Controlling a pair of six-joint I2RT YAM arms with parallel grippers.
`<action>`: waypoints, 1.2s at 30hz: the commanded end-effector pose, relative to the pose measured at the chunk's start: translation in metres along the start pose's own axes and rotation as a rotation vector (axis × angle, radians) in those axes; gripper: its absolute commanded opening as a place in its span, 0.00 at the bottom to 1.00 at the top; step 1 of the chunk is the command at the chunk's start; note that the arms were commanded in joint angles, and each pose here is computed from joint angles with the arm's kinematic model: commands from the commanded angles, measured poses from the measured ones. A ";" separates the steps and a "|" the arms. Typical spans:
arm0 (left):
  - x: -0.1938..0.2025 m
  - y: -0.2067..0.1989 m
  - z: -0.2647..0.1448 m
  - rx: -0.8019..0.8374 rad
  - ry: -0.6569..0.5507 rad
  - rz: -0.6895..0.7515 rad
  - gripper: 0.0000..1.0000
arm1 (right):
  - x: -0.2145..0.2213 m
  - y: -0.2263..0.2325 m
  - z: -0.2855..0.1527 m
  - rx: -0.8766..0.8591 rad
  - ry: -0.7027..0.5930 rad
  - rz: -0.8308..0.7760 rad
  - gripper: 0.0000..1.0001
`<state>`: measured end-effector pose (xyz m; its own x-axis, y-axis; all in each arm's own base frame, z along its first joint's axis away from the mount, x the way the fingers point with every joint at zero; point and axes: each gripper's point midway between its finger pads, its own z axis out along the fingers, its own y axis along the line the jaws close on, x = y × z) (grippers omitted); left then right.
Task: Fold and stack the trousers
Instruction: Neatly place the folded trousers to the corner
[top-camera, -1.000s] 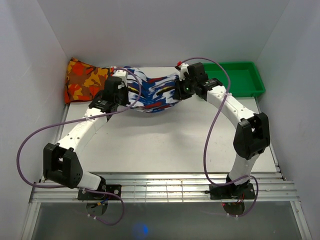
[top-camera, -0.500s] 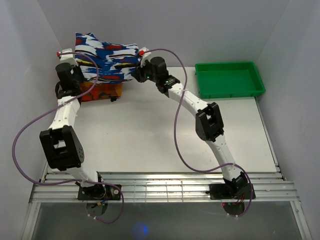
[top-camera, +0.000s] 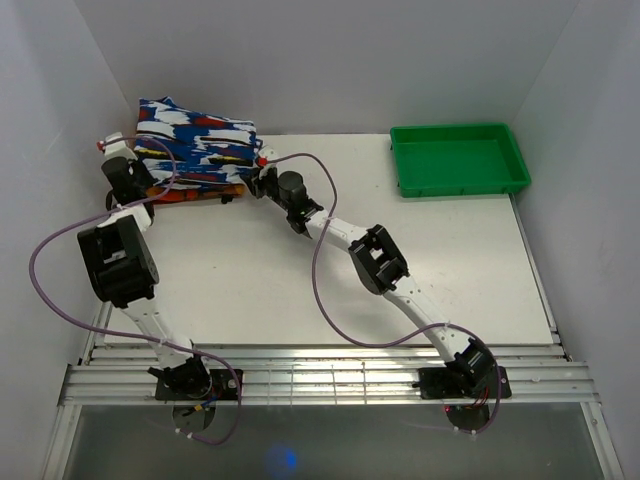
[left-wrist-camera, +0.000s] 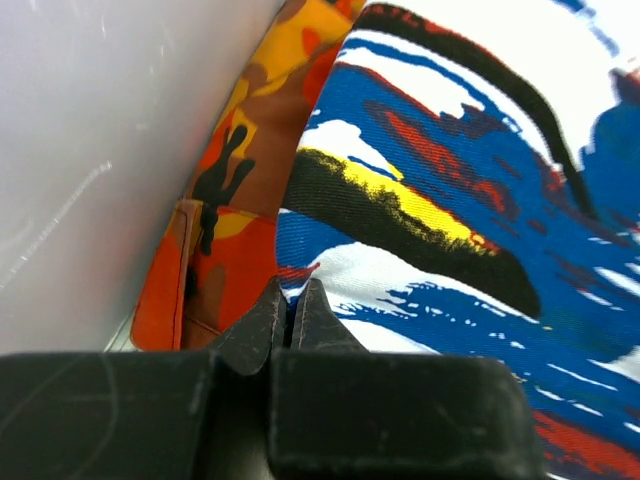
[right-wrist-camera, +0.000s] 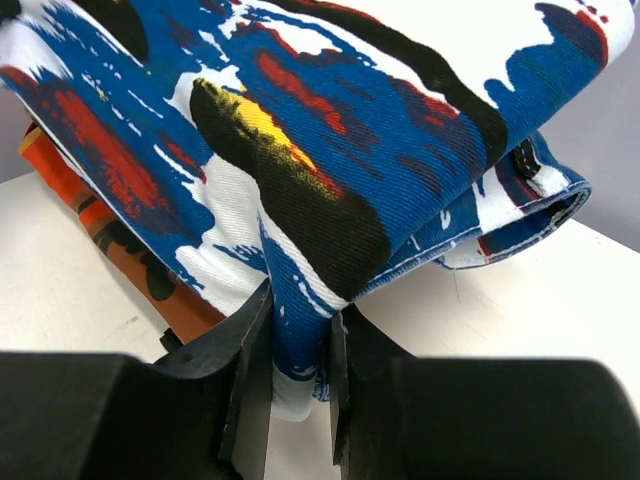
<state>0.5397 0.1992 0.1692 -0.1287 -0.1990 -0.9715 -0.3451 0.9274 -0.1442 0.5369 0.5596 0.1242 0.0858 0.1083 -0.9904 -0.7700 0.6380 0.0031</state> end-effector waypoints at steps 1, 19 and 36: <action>-0.058 0.056 0.003 -0.159 -0.237 -0.007 0.00 | -0.094 -0.066 -0.002 0.188 -0.285 -0.082 0.08; -0.023 0.063 0.072 -0.119 -0.142 0.009 0.38 | -0.183 -0.078 -0.020 0.145 -0.254 -0.147 0.90; -0.093 -0.018 -0.046 0.200 0.223 0.052 0.98 | -0.208 -0.171 -0.229 0.115 0.490 0.024 0.90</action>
<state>0.5542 0.2248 0.2291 -0.2245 -0.1866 -0.9564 -0.2665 0.9559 -0.1239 0.5436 0.2899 0.3740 0.0601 -0.0914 -0.9940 -0.6431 0.7580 -0.1086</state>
